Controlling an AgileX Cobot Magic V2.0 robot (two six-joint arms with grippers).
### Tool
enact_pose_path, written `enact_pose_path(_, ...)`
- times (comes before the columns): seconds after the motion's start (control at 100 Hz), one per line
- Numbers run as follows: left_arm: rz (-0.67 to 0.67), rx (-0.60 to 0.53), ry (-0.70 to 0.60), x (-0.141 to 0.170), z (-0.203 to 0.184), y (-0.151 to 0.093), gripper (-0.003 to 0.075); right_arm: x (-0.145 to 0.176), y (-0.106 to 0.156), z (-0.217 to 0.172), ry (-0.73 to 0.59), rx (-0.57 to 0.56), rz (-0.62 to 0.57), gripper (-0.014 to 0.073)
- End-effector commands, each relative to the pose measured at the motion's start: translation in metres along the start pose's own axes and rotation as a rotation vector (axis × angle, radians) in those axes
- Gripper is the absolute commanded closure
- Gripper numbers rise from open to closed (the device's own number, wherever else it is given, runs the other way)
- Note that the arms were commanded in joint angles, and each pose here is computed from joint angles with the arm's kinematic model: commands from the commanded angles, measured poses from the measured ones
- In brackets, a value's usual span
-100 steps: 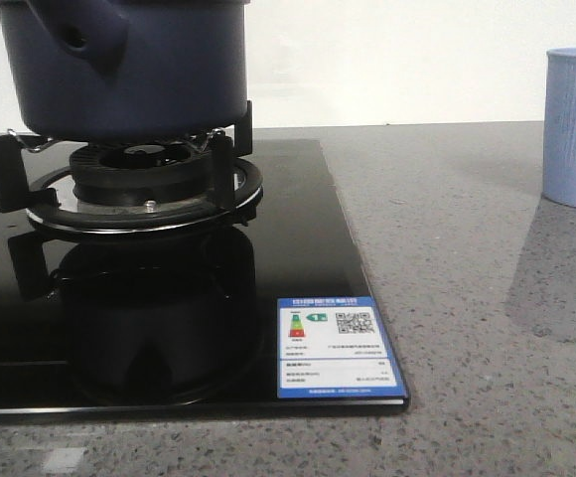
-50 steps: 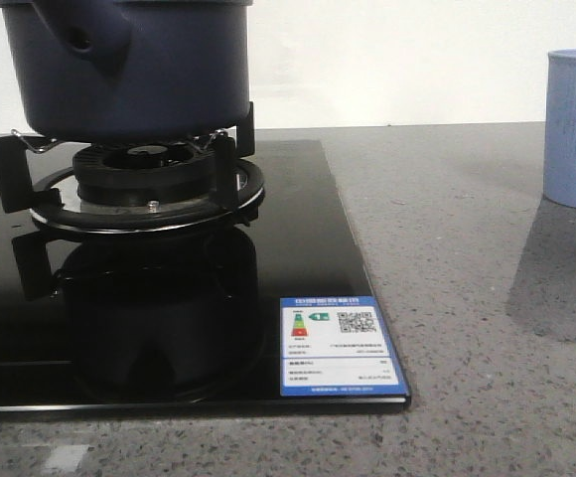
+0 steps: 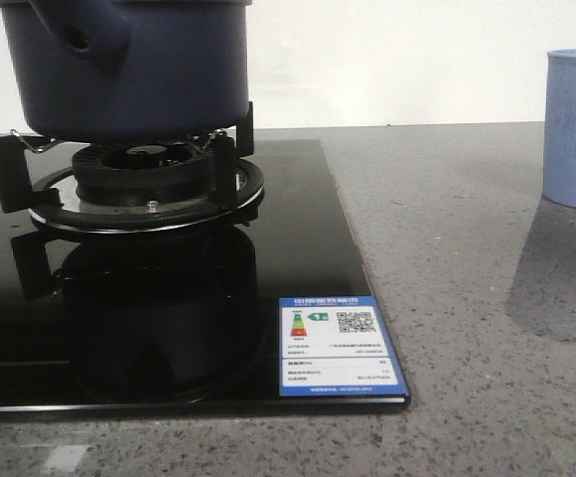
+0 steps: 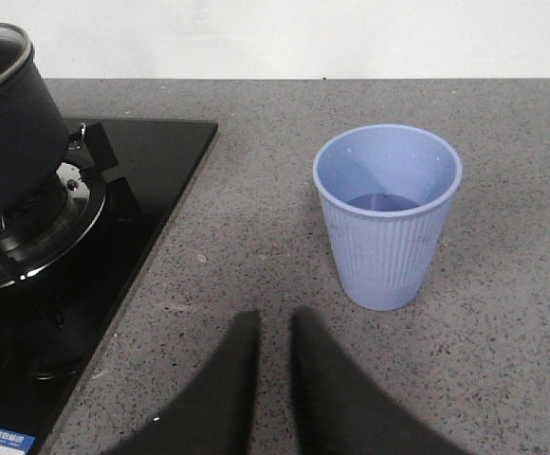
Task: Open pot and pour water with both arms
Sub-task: 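Grasp the blue knob of the glass pot lid with the left gripper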
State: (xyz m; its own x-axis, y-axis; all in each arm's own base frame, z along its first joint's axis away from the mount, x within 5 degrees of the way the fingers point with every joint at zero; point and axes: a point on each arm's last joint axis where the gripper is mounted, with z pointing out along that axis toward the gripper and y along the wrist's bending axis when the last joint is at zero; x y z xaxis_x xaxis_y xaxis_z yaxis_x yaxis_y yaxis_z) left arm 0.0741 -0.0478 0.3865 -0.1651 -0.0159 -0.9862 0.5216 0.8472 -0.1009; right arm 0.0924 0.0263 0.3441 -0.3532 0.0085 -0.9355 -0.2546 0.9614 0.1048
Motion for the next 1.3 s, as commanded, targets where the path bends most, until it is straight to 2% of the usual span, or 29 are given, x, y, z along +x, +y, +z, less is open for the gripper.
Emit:
enact_pose_path(0.0, -0.043, -0.005, -0.093, -0.017, 0.005, 0.002, 0.0547, -0.016, 0.0, -0.003, -0.09, 0.012, -0.022, 0.0313)
enact_pose_path(0.04, -0.054, -0.004, -0.092, -0.018, 0.008, 0.003, 0.0457, -0.016, 0.0, -0.003, -0.09, 0.012, -0.022, 0.0184)
enact_pose_path(0.11, -0.082, 0.006, -0.08, -0.017, 0.015, 0.004, 0.03, -0.016, 0.0, -0.003, -0.09, 0.012, -0.022, 0.0033)
enact_pose_path(0.14, -0.079, 0.008, -0.07, -0.017, 0.019, 0.004, 0.0241, -0.016, 0.0, -0.003, -0.091, 0.013, -0.022, 0.0004)
enact_pose_path(0.19, -0.084, 0.017, -0.057, -0.016, 0.025, 0.005, 0.0204, -0.016, 0.0, -0.003, -0.091, 0.013, -0.022, -0.0008)
enact_pose_path(0.35, -0.085, 0.076, -0.02, -0.013, 0.053, 0.008, 0.0229, -0.016, 0.0, -0.003, -0.091, 0.013, -0.022, -0.0006)
enact_pose_path(0.5, -0.087, 0.061, -0.012, -0.011, 0.083, 0.018, 0.0229, -0.015, 0.0, -0.003, -0.08, 0.01, -0.022, -0.0006)
enact_pose_path(0.59, -0.075, 0.065, 0.012, -0.011, 0.099, 0.022, 0.0216, -0.015, 0.0, -0.003, -0.077, 0.009, -0.022, -0.0006)
enact_pose_path(0.74, -0.046, 0.073, 0.051, -0.018, 0.126, 0.028, 0.0139, -0.015, 0.0, -0.003, -0.077, 0.009, -0.022, -0.0006)
enact_pose_path(1.07, -0.059, 0.083, 0.117, -0.024, 0.177, 0.041, 0.0138, -0.015, 0.0, -0.003, -0.077, 0.009, -0.022, -0.0006)
enact_pose_path(1.29, -0.061, 0.14, 0.146, -0.031, 0.198, 0.042, 0.0138, -0.015, 0.0, -0.003, -0.077, 0.009, -0.022, -0.0006)
